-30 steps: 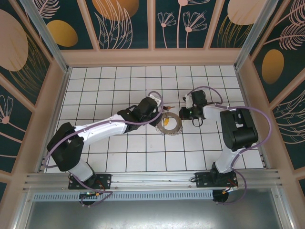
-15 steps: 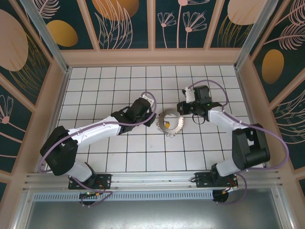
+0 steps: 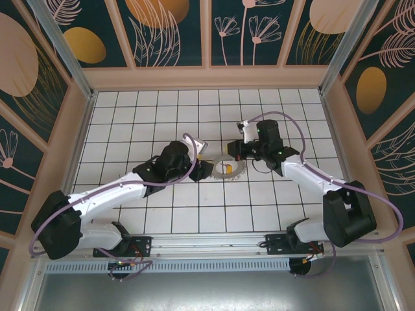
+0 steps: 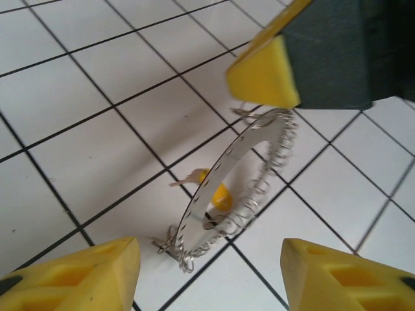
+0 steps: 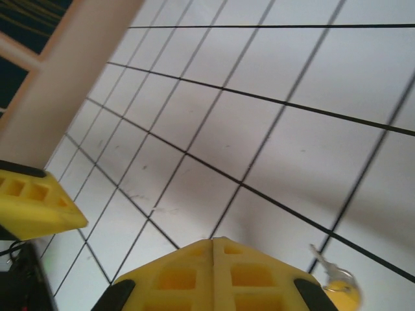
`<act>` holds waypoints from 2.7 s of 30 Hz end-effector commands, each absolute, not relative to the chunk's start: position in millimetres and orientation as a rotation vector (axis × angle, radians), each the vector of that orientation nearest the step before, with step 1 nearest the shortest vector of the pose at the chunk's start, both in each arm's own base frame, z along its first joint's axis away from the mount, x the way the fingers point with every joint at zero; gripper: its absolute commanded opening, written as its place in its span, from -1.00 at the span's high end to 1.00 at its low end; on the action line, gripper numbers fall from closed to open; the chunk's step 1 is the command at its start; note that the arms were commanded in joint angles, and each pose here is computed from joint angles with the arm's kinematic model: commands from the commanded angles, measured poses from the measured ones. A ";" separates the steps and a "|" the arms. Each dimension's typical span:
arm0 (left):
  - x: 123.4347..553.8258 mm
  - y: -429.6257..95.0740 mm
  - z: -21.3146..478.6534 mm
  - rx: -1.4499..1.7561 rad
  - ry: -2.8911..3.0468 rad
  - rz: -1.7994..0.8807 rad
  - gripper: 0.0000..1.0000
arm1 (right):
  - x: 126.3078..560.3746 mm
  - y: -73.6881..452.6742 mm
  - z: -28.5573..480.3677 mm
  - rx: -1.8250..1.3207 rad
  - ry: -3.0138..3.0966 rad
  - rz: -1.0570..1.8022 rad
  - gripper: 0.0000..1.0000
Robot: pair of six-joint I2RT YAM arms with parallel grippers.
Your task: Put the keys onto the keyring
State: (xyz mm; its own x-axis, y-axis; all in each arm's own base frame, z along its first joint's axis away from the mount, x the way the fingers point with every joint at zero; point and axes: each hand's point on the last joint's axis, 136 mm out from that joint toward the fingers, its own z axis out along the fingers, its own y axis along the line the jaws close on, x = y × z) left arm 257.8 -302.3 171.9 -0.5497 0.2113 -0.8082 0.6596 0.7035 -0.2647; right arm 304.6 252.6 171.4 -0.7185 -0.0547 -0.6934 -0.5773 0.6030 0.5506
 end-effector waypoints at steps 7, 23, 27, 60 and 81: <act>247.4 -298.4 179.9 0.716 2.026 -0.752 -0.40 | 273.0 288.9 209.4 -0.771 1.971 1.149 1.00; 228.3 -286.4 171.9 0.662 1.945 -0.857 -0.51 | 228.5 320.5 219.5 -1.037 1.769 1.296 1.00; 226.4 -285.9 170.6 0.677 1.918 -0.858 -0.53 | 219.6 322.8 217.2 -1.084 1.732 1.339 1.00; 207.7 -299.9 195.6 0.798 1.698 -0.983 0.07 | 192.2 324.3 216.4 -1.181 1.597 1.506 1.00; 201.9 -305.2 210.9 0.822 1.655 -1.037 0.11 | 180.0 322.8 224.7 -1.219 1.530 1.543 1.00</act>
State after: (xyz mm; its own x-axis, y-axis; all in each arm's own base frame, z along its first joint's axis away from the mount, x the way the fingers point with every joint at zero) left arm 202.7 -301.3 188.2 -0.3266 0.0893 -0.9409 0.8601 0.4408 -0.2567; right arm 192.8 322.5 209.1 -0.4203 -0.1934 -0.8866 -0.8990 -0.0442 0.4358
